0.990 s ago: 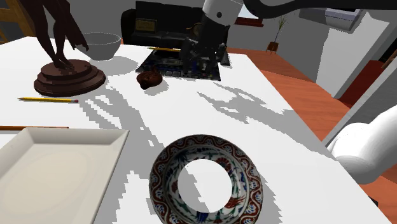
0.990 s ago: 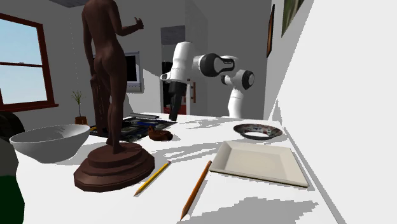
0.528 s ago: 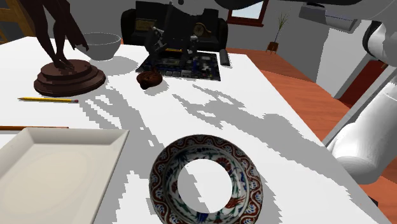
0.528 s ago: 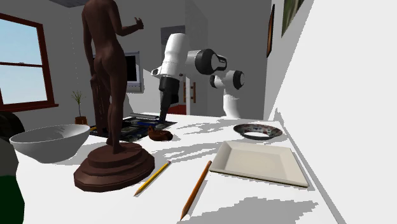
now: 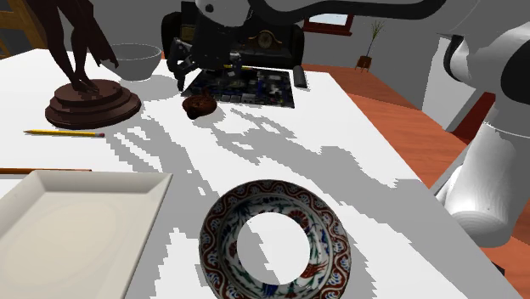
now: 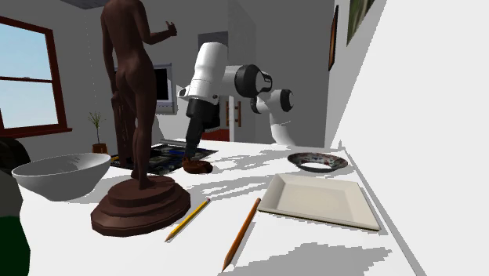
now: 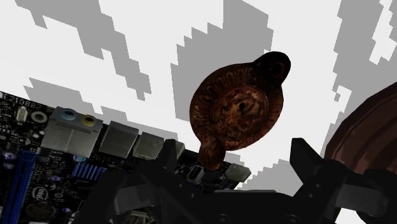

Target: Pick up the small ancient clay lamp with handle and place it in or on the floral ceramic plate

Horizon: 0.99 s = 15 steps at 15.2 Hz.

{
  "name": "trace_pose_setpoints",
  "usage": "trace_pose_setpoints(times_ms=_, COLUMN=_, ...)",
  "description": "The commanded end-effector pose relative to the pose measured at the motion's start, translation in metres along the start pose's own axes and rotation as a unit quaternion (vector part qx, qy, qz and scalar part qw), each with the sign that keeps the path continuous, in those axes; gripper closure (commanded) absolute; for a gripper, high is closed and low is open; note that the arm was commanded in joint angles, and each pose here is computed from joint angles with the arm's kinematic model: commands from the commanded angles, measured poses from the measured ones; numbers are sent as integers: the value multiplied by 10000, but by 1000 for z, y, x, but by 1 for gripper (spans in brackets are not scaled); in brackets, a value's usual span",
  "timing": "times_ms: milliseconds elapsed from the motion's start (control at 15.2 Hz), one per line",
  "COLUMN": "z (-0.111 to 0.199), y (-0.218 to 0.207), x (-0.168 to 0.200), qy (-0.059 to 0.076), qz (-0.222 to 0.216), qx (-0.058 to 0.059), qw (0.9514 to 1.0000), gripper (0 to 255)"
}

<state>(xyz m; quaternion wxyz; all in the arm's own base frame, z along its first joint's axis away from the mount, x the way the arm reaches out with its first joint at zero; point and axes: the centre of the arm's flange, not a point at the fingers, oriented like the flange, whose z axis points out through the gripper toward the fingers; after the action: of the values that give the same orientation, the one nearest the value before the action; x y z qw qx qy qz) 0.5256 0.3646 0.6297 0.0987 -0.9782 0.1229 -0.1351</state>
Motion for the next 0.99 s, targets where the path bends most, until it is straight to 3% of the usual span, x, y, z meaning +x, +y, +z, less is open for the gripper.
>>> trace_pose_setpoints(times_ms=0, z=11, y=-1, x=-1, qy=2, qz=2, qx=2, qw=10000, gripper=0)
trace_pose_setpoints(times_ms=594, z=20, y=-1, x=-1, qy=2, qz=2, qx=2, qw=10000, gripper=0)
trace_pose_setpoints(times_ms=660, z=20, y=-1, x=-1, qy=2, qz=2, qx=2, qw=10000, gripper=255)
trace_pose_setpoints(times_ms=924, z=21, y=0, x=-2, qy=2, qz=2, qx=1, qw=10000, gripper=255)
